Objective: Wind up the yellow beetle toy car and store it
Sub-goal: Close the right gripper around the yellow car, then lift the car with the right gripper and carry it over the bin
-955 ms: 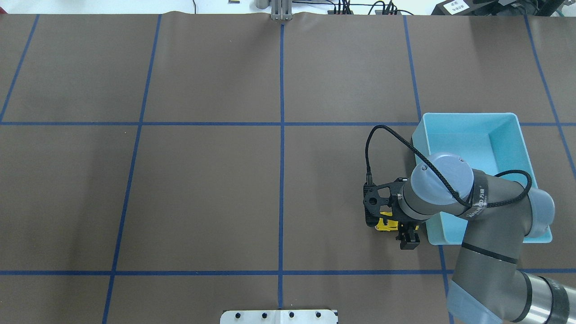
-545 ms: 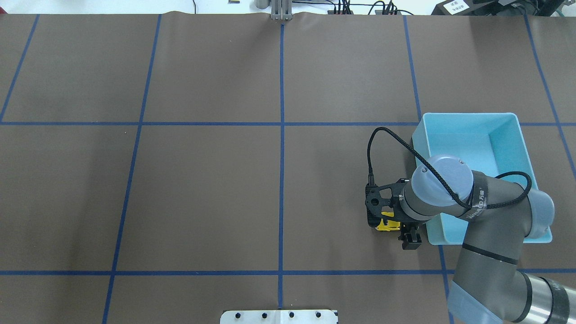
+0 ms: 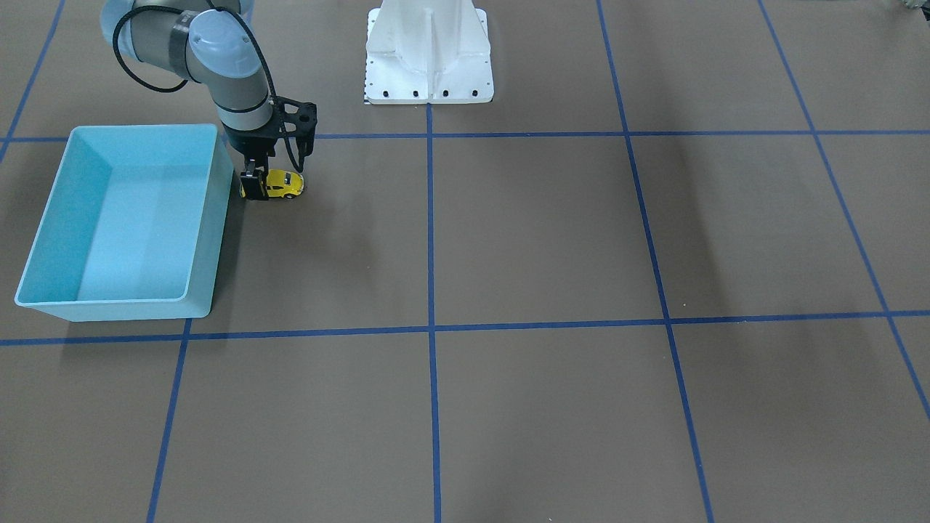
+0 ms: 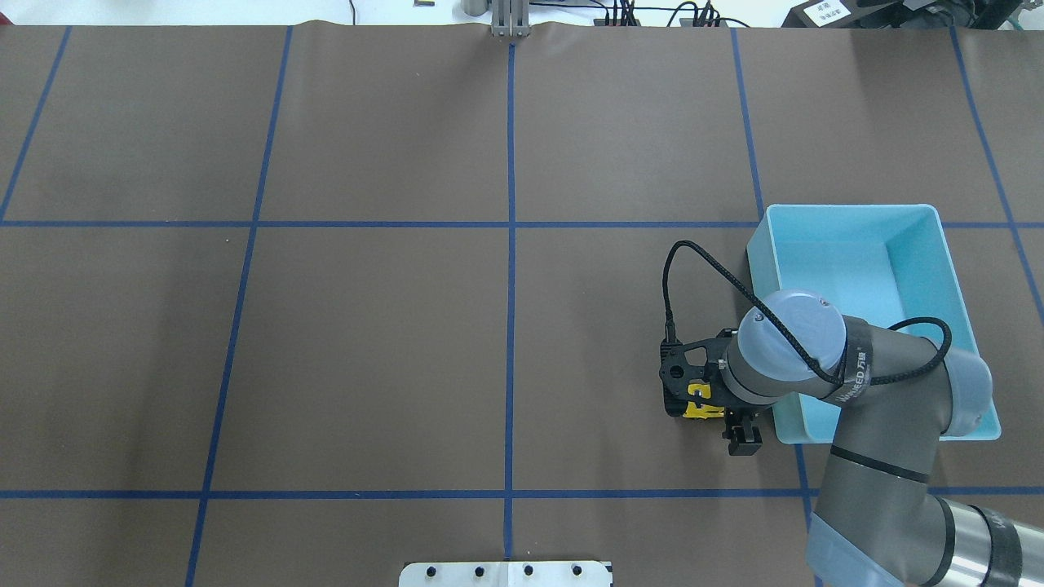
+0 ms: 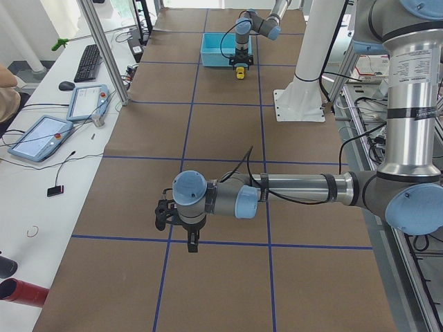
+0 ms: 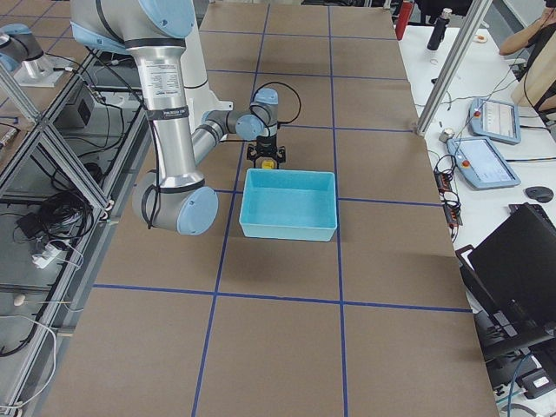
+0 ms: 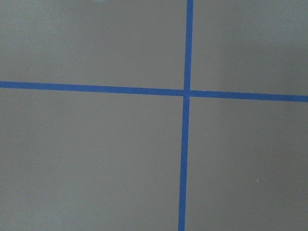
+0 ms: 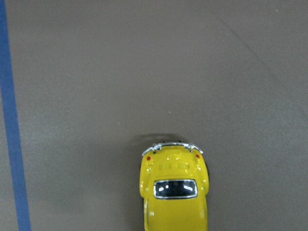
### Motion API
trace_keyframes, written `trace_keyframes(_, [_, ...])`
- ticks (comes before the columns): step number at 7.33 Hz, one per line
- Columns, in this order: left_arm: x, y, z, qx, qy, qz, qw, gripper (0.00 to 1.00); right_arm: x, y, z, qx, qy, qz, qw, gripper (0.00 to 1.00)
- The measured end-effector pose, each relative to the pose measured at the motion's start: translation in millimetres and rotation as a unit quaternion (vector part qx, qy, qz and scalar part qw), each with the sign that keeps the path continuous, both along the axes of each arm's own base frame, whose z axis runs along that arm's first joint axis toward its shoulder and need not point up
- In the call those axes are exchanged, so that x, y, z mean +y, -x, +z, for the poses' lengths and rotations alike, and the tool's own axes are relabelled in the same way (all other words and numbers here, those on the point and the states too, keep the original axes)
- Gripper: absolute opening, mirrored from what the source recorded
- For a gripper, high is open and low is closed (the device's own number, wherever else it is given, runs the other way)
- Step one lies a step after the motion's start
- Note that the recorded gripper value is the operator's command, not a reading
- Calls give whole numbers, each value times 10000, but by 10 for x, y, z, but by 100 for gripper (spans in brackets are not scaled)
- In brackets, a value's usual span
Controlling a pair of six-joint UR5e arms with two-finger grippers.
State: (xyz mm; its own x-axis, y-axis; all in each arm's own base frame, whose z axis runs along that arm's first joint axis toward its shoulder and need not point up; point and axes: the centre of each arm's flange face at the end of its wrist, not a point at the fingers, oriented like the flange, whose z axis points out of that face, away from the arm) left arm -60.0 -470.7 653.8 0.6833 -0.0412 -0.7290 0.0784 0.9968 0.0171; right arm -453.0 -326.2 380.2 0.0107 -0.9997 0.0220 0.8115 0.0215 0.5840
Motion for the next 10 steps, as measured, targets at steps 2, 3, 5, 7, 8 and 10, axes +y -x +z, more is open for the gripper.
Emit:
trace_keyframes(2, [-4,0,-6,2,-5,0,10000,100,18,65,-3,9,-32,-23,10000,57])
trace_keyframes(3, [-7,0,-10,3,-11,0,10000,100,28,98,-6,-20,-84,-17,10000,26])
trace_keyframes(5, [-8,-1,-15,3,-18,1,10000,100,41,150,6,-88,-137,39,9999,0])
trace_keyframes(7, [-14,-6,-21,3,-23,7,10000,100,36,117,-66,-179,-135,135,9997,0])
trace_keyframes(8, [-16,-7,-21,3,-23,7,10000,100,-8,24,-168,-277,-128,217,9993,0])
trace_keyframes(10, [-13,-4,-18,2,-15,4,10000,100,-197,-323,-539,-530,-7,418,9977,0])
